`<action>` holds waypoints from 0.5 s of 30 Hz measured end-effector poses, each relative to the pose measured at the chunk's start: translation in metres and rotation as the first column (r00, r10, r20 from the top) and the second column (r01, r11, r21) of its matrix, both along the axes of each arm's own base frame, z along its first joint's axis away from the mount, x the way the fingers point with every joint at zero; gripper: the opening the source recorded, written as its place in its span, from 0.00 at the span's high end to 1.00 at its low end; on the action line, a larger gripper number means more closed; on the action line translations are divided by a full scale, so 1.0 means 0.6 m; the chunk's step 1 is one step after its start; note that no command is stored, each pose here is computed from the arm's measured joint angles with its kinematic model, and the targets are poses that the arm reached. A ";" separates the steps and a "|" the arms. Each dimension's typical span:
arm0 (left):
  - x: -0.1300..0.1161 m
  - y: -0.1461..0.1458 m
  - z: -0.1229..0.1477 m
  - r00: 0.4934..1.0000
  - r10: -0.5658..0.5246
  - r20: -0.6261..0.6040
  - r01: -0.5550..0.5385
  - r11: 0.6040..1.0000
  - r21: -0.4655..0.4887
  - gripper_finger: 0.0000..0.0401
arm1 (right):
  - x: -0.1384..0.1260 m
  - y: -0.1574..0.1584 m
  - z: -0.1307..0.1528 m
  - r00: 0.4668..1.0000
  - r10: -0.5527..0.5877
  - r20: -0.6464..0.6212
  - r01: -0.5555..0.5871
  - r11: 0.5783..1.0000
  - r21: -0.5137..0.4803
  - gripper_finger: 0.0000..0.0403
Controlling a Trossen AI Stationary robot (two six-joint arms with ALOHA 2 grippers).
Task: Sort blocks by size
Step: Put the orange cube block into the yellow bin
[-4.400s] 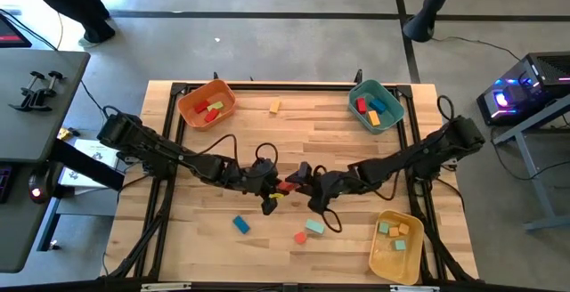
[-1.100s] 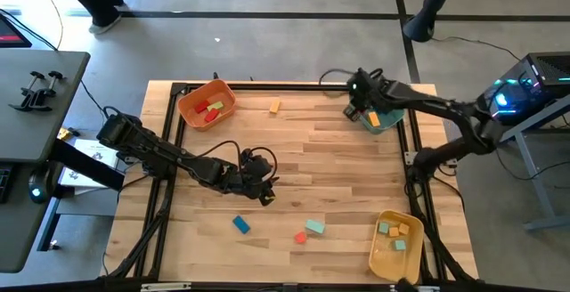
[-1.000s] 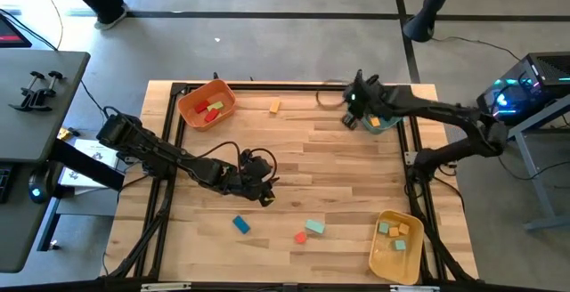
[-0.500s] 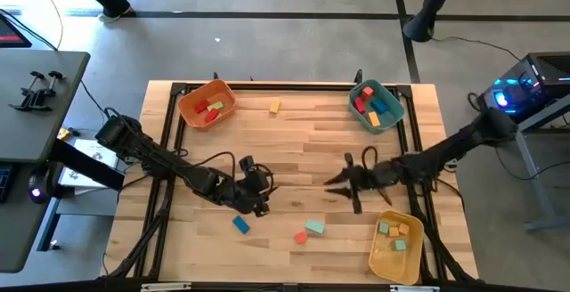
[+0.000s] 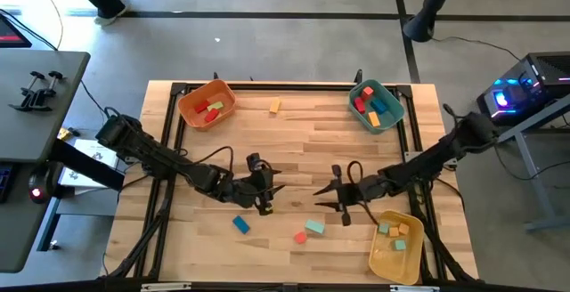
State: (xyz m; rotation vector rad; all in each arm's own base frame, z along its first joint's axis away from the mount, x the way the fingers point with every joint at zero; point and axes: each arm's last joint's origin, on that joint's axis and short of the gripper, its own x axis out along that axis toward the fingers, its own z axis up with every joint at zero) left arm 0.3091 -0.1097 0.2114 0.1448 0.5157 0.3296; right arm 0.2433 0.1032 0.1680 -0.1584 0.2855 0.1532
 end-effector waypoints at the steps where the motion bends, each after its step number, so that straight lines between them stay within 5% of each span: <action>1: -0.001 0.001 -0.002 0.998 -0.046 -0.040 0.047 0.999 0.025 0.53 | 0.005 -0.001 -0.002 1.000 -0.012 -0.006 0.012 1.000 -0.005 0.66; 4: -0.014 0.001 0.001 0.939 -0.230 -0.256 0.254 0.965 0.067 0.53 | 0.020 -0.002 -0.003 0.999 -0.044 -0.007 0.044 0.999 -0.013 0.58; 11: -0.073 -0.024 0.090 0.882 -0.204 -0.424 0.198 0.978 -0.059 0.53 | 0.032 0.000 0.006 0.996 -0.087 0.004 0.087 0.995 0.051 0.46; 15: -0.113 -0.068 0.091 0.789 -0.336 -0.514 0.372 0.928 -0.036 0.53 | 0.032 -0.005 0.003 0.993 -0.117 -0.020 0.118 0.987 0.111 0.46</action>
